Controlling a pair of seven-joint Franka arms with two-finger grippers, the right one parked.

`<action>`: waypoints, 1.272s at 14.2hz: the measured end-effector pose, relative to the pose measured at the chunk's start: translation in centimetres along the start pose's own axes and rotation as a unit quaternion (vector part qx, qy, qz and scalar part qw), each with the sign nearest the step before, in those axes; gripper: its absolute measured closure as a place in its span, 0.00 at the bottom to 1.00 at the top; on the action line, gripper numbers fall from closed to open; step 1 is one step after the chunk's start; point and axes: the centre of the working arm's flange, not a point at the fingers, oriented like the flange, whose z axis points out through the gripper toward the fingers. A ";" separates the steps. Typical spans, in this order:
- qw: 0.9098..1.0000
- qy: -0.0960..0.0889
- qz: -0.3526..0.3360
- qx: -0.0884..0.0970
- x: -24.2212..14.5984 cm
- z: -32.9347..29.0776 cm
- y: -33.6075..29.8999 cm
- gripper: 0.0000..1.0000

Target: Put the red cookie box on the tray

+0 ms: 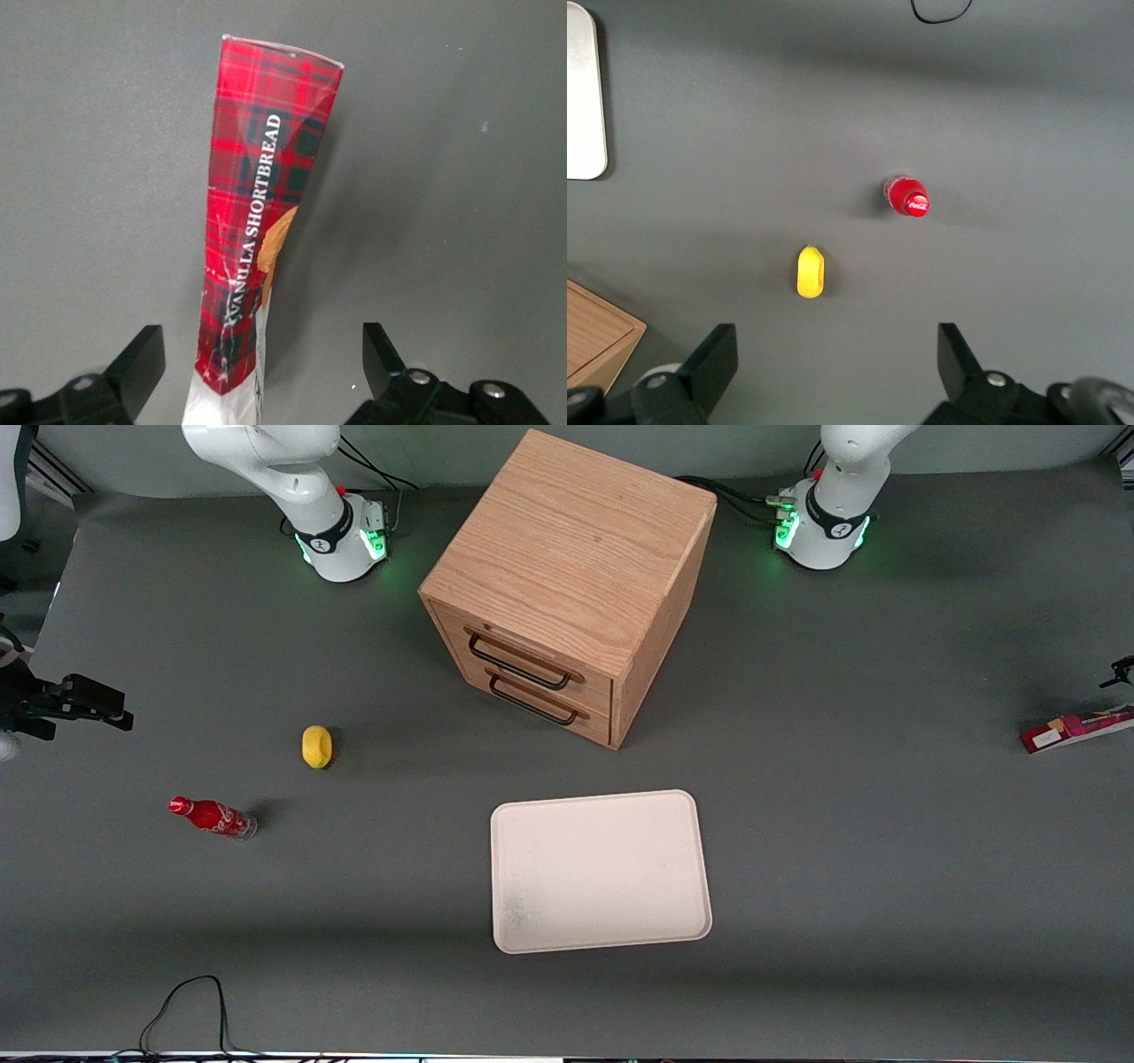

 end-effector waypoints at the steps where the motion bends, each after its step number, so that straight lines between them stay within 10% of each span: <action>1: 1.000 0.001 -0.001 0.001 0.1 0.3 0.1 0.00; 8: 1.000 0.005 -0.003 0.006 0.5 1.6 0.8 0.02; 15: 1.000 0.004 0.001 0.010 0.6 1.6 0.7 0.78; 18: 1.000 0.005 0.002 0.009 0.7 1.6 0.7 0.96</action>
